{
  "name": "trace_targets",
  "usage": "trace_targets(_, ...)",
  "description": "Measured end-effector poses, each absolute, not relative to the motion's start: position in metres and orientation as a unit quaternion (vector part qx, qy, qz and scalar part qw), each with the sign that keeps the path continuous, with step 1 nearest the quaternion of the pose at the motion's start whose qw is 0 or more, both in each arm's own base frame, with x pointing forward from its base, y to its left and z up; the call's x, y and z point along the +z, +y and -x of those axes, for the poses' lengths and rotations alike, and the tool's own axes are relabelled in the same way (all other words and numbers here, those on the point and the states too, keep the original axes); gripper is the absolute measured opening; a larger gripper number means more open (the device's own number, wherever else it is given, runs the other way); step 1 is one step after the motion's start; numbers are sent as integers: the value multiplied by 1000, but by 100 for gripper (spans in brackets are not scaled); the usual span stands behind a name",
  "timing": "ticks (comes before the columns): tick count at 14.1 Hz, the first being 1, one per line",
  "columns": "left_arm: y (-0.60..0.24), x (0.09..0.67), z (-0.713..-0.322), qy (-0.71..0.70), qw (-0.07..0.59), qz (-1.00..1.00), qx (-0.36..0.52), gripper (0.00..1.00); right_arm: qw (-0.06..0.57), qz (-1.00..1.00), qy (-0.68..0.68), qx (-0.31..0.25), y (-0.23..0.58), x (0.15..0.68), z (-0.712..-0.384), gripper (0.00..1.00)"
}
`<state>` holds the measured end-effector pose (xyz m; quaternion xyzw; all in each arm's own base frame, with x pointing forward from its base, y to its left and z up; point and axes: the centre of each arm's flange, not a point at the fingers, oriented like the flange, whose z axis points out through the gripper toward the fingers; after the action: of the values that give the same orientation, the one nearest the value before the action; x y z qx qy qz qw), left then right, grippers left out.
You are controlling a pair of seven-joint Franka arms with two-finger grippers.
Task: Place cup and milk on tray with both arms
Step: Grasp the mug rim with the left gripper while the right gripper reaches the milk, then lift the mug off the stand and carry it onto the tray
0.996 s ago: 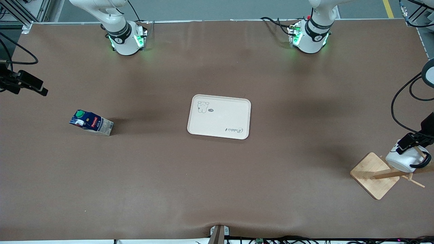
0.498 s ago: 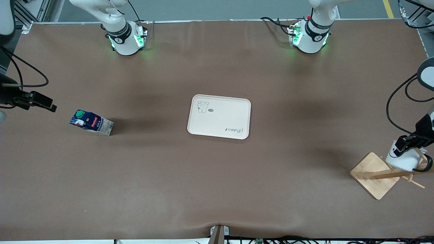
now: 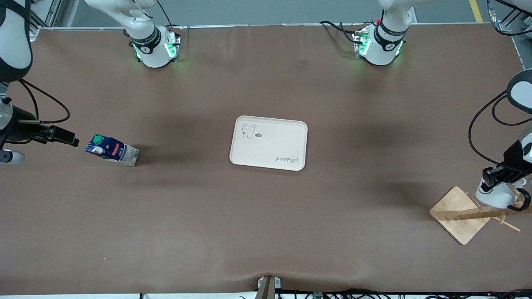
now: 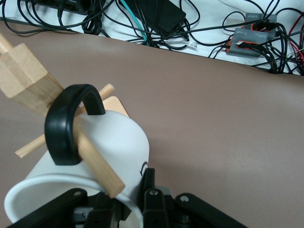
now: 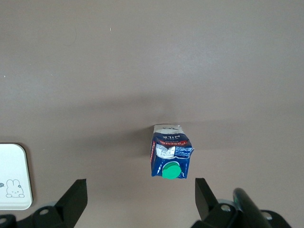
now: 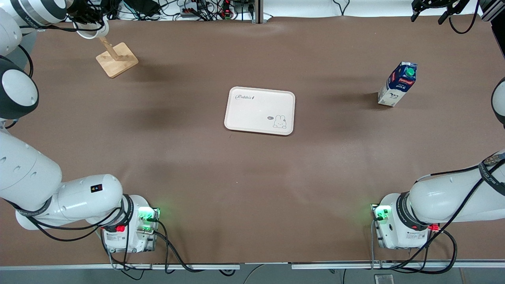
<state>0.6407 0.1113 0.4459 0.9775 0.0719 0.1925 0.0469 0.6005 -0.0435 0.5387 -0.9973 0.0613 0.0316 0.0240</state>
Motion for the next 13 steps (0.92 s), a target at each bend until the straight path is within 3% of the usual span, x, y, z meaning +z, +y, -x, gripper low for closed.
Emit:
trace_targets(9, 53, 503, -615, 25, 65, -986, 150, 8, 22, 993, 80, 85, -63, 475, -616, 100)
trace_targets(13, 12, 502, -608, 3, 76, -990, 114, 8, 22, 989, 88, 114, -73, 440, -622, 100)
